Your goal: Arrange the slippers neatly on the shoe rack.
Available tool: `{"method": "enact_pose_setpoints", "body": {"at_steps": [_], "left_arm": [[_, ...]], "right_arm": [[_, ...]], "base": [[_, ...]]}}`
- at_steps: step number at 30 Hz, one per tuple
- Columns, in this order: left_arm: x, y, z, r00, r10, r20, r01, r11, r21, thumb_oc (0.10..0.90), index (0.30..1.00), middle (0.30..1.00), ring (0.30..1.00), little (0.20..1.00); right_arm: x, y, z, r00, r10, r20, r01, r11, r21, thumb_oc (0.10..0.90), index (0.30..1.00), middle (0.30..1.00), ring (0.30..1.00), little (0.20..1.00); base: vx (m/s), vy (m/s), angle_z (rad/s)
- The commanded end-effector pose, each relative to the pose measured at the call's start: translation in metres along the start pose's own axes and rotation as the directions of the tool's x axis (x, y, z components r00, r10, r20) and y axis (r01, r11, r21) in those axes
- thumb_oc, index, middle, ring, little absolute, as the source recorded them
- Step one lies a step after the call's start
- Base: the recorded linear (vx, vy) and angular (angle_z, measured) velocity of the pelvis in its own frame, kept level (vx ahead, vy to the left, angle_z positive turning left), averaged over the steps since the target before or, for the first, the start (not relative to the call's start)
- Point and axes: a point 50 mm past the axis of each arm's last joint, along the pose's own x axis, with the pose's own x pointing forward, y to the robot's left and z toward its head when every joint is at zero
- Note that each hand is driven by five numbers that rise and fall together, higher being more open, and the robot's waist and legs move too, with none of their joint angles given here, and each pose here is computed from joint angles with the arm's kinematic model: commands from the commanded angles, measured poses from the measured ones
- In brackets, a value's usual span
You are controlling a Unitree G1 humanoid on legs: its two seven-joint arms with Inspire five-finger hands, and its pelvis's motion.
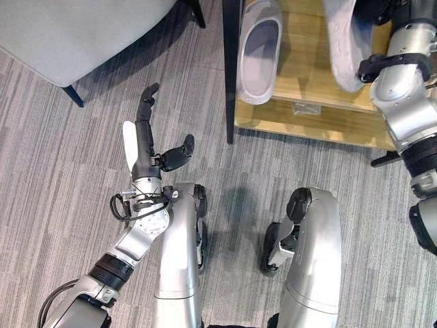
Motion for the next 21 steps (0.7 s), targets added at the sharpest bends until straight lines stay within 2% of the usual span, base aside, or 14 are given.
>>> {"method": "enact_pose_setpoints", "body": {"at_steps": [1,7,12,21], "left_arm": [[0.002,-0.007,0.038,0.982,0.012,0.186,0.015,0.99,-0.14,0.8,0.9,0.9,0.9,0.9],[-0.001,-0.011,0.04,0.982,-0.036,0.184,0.07,0.98,-0.184,0.8,0.9,0.9,0.9,0.9],[-0.006,-0.012,0.035,0.982,-0.073,0.174,0.103,0.98,-0.168,0.8,0.9,0.9,0.9,0.9],[-0.013,-0.011,0.039,0.976,-0.1,0.195,0.137,0.973,-0.187,0.8,0.9,0.9,0.9,0.9]], "right_arm": [[0.037,-0.047,0.051,0.973,-0.187,0.138,0.17,0.977,0.127,0.4,0.3,0.3,0.3,0.3],[0.037,-0.036,0.025,0.993,-0.12,0.018,0.118,0.989,0.092,0.4,0.3,0.3,0.3,0.3],[0.029,-0.027,0.003,0.996,-0.068,-0.057,0.072,0.995,0.067,0.4,0.3,0.3,0.3,0.3],[0.028,-0.023,-0.004,0.995,-0.046,-0.086,0.051,0.997,0.058,0.4,0.3,0.3,0.3,0.3]], "base": [[0.0,0.0,0.0],[-0.01,0.018,0.0],[0.0,0.0,0.0],[0.0,0.0,0.0]]}}
